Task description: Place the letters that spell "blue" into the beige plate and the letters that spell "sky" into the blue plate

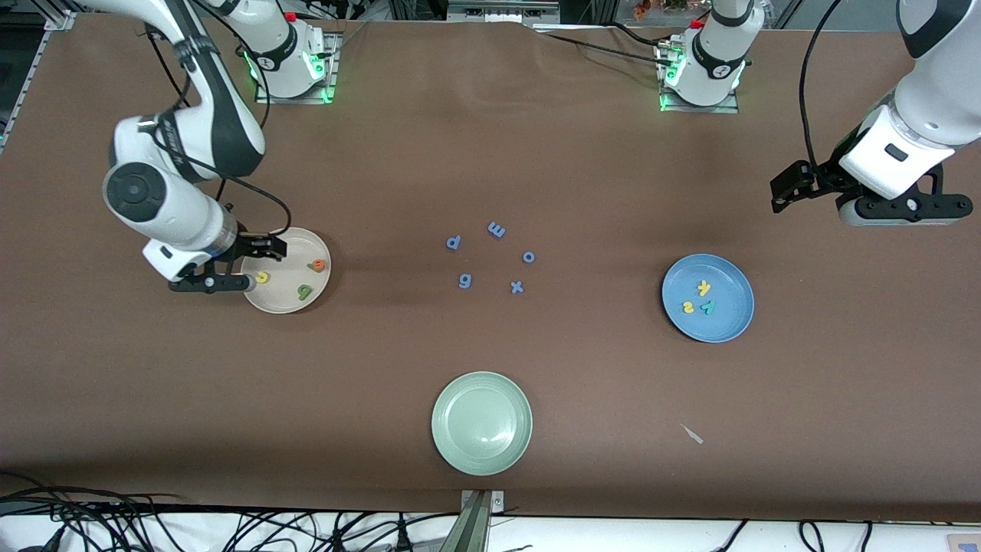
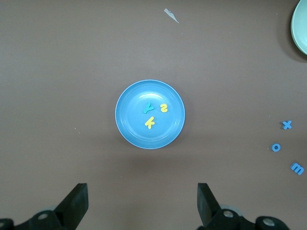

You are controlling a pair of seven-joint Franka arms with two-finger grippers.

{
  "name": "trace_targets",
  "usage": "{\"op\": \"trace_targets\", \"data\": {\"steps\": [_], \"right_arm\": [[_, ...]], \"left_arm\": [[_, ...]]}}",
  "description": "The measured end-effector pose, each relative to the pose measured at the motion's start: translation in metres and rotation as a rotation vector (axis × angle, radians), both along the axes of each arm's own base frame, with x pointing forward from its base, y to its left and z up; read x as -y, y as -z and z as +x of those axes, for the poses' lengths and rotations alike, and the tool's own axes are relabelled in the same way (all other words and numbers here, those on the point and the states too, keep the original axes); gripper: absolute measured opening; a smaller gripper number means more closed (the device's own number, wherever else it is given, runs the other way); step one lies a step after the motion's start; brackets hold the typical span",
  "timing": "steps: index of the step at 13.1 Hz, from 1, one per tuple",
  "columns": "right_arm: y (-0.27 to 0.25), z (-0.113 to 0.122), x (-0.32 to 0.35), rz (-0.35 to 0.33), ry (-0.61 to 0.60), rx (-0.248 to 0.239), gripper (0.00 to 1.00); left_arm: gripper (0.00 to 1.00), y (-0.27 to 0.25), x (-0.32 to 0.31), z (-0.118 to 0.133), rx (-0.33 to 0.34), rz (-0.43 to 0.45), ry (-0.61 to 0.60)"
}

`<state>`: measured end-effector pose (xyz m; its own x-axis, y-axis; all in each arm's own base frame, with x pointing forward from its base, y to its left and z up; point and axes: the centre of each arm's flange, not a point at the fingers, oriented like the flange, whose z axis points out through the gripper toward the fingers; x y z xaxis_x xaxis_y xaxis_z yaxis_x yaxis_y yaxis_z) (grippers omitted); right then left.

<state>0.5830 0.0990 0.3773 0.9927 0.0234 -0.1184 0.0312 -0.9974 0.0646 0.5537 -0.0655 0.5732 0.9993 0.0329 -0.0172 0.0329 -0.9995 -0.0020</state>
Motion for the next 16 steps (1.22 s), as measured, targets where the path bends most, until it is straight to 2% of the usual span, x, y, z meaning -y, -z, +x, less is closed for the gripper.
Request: {"op": "trace_targets", "data": {"steps": [3, 6, 9, 12, 16], "right_arm": [[-0.086, 0.008, -0.002, 0.008, 0.013, 0.029, 1.0], [-0.139, 0.003, -0.011, 0.007, -0.02, 0.07, 1.0], [-0.163, 0.0, 0.008, 0.005, -0.097, 0.077, 1.0], [-0.174, 0.001, 0.059, 0.022, -0.106, 0.078, 1.0], [-0.182, -0.002, 0.057, 0.033, -0.117, 0.085, 1.0]], "left_arm": [[1.0, 0.0, 0.0, 0.0, 0.0, 0.0, 0.0], [1.0, 0.0, 0.0, 0.0, 0.0, 0.0, 0.0], [1.0, 0.0, 0.0, 0.0, 0.0, 0.0, 0.001], [1.0, 0.0, 0.0, 0.0, -0.001, 0.0, 0.001], [1.0, 0.0, 0.0, 0.0, -0.002, 0.0, 0.001]]}}
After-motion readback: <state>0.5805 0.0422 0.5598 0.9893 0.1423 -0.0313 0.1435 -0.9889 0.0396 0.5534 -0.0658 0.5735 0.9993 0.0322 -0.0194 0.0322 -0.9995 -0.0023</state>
